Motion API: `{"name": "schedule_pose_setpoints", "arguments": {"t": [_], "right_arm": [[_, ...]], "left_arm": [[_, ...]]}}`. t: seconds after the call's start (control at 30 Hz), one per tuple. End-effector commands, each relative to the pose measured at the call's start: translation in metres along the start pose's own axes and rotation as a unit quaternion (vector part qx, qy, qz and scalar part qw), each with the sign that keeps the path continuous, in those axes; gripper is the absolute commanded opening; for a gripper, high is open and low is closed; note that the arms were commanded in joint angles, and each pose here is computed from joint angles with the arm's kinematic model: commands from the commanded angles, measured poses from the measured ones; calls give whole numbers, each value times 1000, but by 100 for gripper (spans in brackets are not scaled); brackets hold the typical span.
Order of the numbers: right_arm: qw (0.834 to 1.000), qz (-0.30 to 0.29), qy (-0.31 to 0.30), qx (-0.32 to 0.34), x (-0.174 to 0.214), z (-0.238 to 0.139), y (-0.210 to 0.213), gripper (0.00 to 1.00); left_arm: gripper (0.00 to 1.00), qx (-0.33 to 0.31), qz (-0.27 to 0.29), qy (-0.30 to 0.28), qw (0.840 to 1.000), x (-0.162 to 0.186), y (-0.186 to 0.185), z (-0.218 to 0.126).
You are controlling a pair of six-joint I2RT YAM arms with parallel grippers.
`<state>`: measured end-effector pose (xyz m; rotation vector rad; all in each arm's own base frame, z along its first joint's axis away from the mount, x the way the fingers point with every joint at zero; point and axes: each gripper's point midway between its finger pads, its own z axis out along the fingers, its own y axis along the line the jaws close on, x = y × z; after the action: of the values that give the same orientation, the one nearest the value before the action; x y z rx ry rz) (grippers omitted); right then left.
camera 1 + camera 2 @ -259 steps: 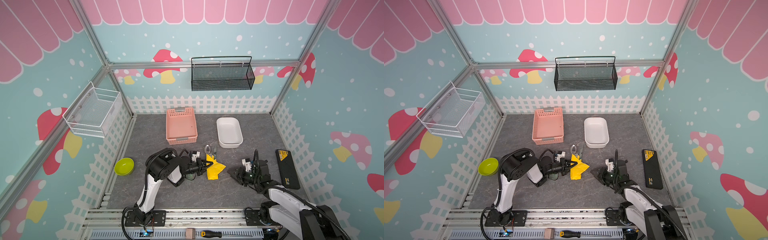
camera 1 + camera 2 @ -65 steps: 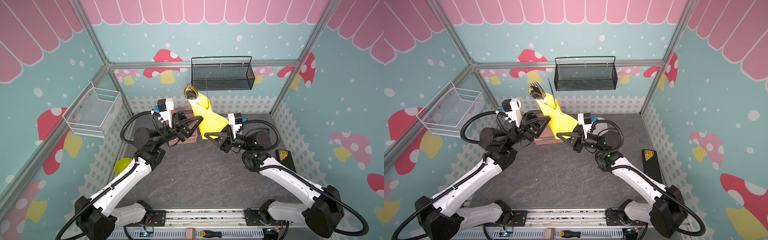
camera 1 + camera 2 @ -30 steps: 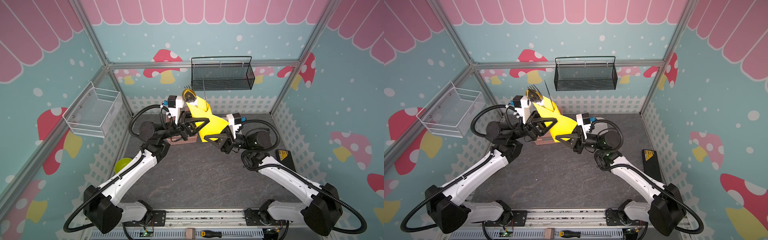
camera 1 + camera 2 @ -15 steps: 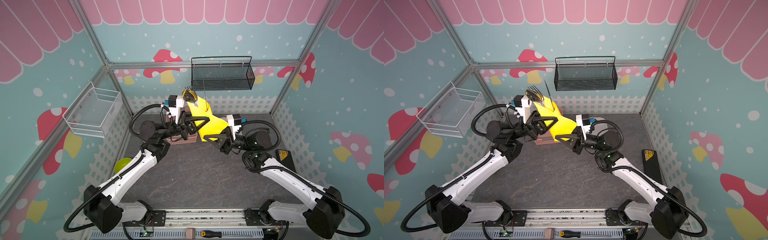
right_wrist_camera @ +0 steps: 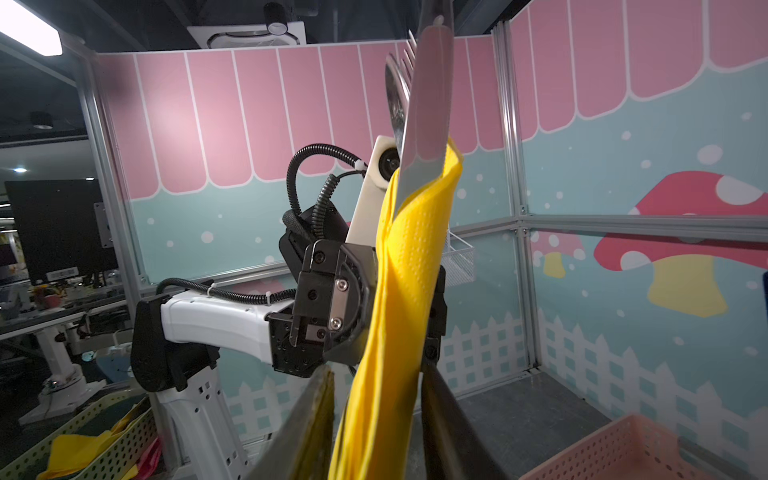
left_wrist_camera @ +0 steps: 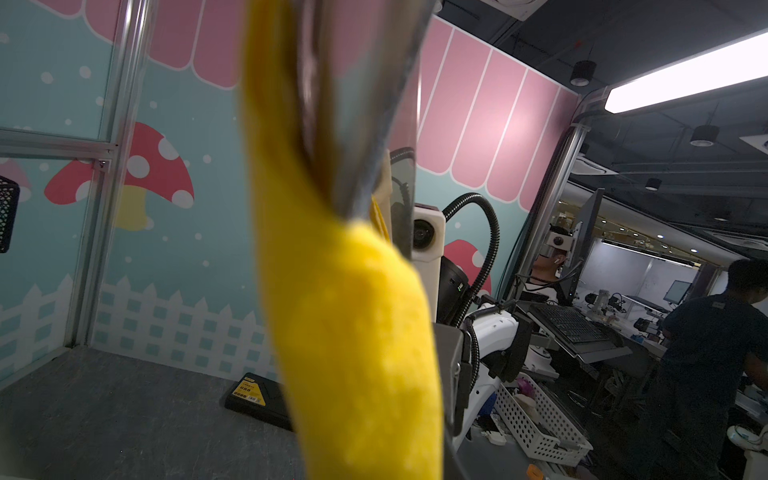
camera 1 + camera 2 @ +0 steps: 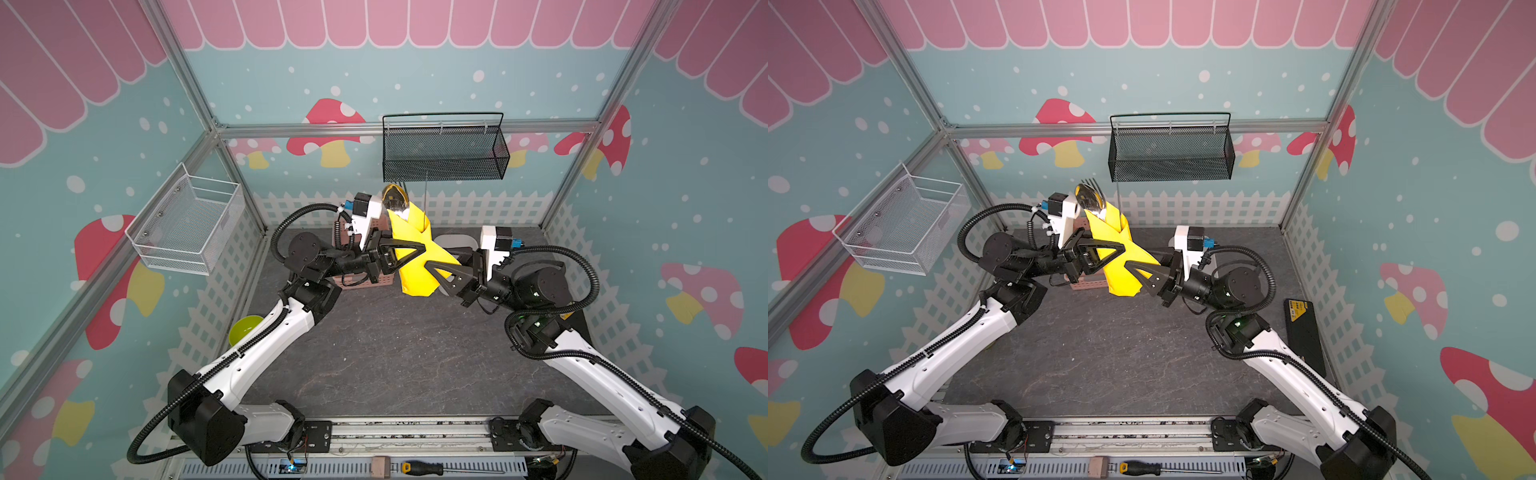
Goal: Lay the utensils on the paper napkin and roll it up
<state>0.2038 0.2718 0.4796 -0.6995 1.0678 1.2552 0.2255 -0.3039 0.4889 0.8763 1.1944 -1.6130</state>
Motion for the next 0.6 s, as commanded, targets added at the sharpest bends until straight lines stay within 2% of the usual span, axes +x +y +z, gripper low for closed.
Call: {"name": "schedule_pose_setpoints", "arguments": {"t": [0.0,0.23,0.33,0.57], "right_arm": [[999,-13,5,42,3,-7,-11,28],[998,-16,9,52,2,-9,-13,5],[998,-21,7,64,-1,-10,-15,0],[996,-33,6,83,-6,-17,-15,0]], "left_arm": [[0,10,39,-9,999,-18,-19,-1],[0,14,39,-9,999,-18,-22,-3],[0,13,37,-9,999,-18,-23,-4],[1,9,34,-12,999,-18,-22,-6]]}}
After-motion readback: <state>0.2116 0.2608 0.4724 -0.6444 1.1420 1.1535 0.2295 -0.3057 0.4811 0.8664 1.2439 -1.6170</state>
